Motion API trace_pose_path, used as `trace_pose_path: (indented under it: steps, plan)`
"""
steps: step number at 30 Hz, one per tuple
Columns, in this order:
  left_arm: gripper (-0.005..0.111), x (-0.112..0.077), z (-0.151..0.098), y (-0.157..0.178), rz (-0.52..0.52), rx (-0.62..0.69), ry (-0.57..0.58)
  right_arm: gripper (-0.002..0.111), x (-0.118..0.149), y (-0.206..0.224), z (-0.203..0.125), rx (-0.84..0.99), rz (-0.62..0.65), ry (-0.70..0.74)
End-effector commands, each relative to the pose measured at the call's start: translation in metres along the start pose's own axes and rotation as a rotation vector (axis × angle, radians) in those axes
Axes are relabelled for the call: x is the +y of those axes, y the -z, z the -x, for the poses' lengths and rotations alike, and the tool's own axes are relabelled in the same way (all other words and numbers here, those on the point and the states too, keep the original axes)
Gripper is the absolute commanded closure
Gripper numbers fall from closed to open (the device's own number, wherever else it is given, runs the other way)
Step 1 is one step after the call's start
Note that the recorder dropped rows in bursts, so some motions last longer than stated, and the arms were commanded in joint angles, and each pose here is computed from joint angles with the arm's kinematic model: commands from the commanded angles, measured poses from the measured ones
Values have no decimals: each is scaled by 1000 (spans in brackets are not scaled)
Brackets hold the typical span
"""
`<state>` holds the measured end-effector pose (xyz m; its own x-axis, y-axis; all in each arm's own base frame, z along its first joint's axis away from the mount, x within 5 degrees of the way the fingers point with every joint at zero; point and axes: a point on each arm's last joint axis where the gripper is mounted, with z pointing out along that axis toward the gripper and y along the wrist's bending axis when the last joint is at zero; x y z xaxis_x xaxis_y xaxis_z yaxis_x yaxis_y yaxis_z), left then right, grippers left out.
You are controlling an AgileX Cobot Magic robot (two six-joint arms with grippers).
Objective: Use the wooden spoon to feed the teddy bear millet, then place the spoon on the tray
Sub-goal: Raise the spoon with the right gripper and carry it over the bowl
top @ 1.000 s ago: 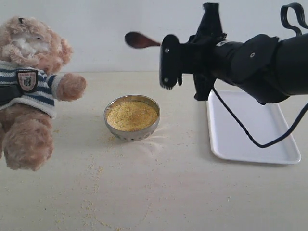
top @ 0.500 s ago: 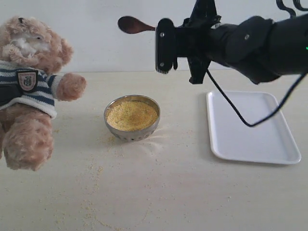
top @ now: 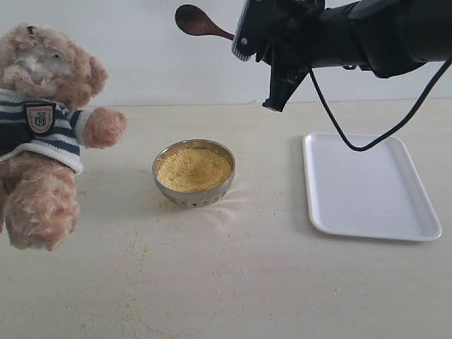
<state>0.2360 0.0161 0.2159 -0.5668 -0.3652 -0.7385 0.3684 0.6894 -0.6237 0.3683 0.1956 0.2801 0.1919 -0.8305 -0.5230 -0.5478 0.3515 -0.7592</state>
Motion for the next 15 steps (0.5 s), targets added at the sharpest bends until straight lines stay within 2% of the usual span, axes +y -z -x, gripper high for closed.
trace_pose_path:
  steps: [1, 10, 13, 15]
  plan:
    - [102, -1, 0, 0, -15, -11, 7, 108, -7, 6, 1, 11, -44, -5]
    - [102, -1, 0, 0, -15, -11, 7, 108, -23, 25, 11, -27, -94, -84]
    - [102, -1, 0, 0, -15, -11, 7, 108, -20, 26, 13, -49, -55, -208]
    - [102, -1, 0, 0, -15, -11, 7, 108, -13, 26, 15, -38, 0, -229]
